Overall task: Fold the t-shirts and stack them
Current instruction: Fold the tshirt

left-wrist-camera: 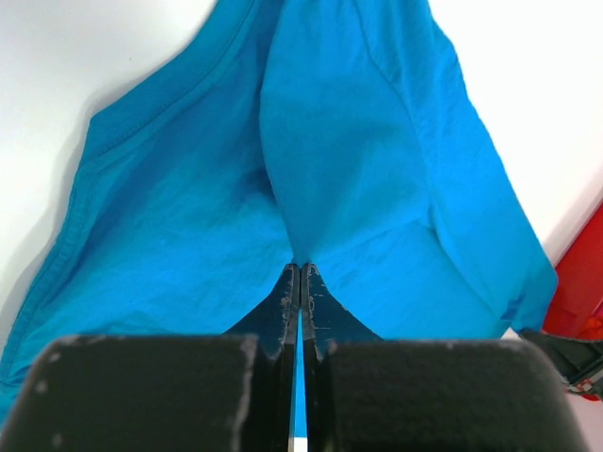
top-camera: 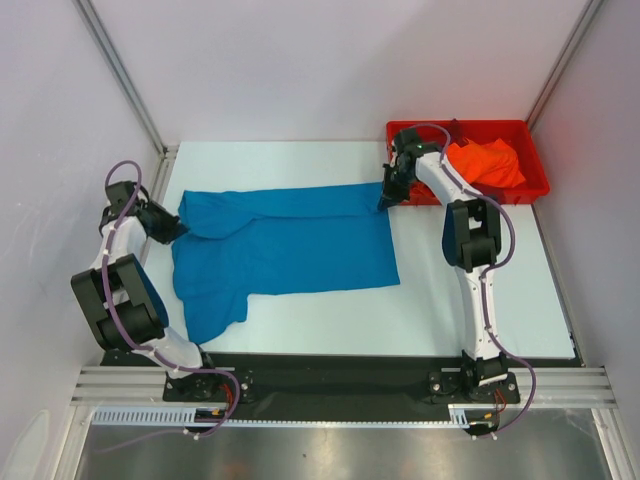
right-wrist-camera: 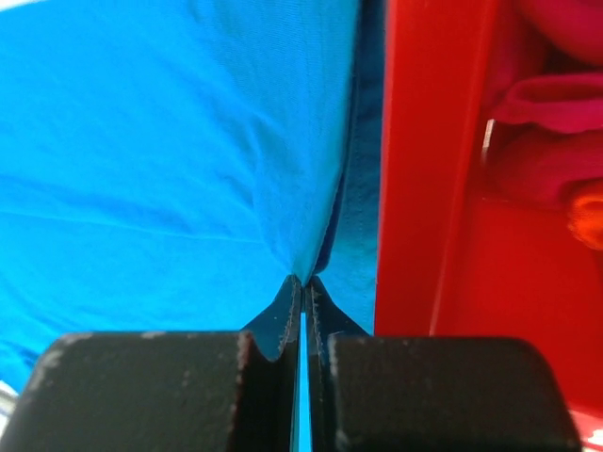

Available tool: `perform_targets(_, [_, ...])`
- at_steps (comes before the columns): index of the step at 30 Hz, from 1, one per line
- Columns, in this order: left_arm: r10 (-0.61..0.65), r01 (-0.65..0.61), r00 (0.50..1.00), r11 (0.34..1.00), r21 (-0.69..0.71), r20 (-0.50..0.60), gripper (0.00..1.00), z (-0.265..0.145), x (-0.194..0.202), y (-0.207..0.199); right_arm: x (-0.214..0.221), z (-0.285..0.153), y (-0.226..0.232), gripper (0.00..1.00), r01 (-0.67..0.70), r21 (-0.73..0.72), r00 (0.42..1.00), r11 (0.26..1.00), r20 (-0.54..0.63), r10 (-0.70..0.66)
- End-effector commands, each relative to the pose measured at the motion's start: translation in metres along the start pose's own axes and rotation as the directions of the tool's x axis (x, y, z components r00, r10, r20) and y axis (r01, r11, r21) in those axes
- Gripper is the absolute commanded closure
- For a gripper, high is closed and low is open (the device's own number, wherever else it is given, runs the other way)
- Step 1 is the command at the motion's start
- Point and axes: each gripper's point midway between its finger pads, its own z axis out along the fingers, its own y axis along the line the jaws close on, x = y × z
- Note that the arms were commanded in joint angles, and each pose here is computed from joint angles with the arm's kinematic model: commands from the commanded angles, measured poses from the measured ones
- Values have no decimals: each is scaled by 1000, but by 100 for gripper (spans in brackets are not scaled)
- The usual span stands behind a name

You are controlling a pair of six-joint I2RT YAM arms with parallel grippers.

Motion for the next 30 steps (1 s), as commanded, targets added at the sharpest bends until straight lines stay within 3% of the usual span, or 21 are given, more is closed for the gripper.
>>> perform_targets(1, [30,-31,999,999,17,43,100,-9,-8,-1,-22,-18,-36,98,1,178,996,984,84,-16])
perform_targets(8, [28,-28,999,999,21,32,100,-6,-7,-1,-25,-20,-45,93,15,244,994,970,103,-42])
perform_targets(13, [38,-39,999,999,13,31,99,-5,-7,0,-29,-23,-41,74,43,284,990,958,115,-78])
perform_targets(20, [34,-34,999,999,30,20,100,-5,-3,-1,-33,-27,-17,71,71,253,985,965,136,-108])
perform_targets(22, [40,-41,999,998,42,30,100,-8,-6,-5,-35,-29,-6,65,89,239,981,967,145,-126])
perform_targets(25, [46,-48,998,998,48,38,100,-11,-7,-8,-36,-39,29,55,138,156,970,978,180,-165])
perform_targets(29, [48,-48,998,999,23,30,100,-11,-3,0,-16,-40,113,47,188,-135,966,973,206,-158])
perform_targets(30, [47,-48,998,999,16,28,100,-10,-1,3,-23,-43,138,47,213,-207,951,955,267,-155])
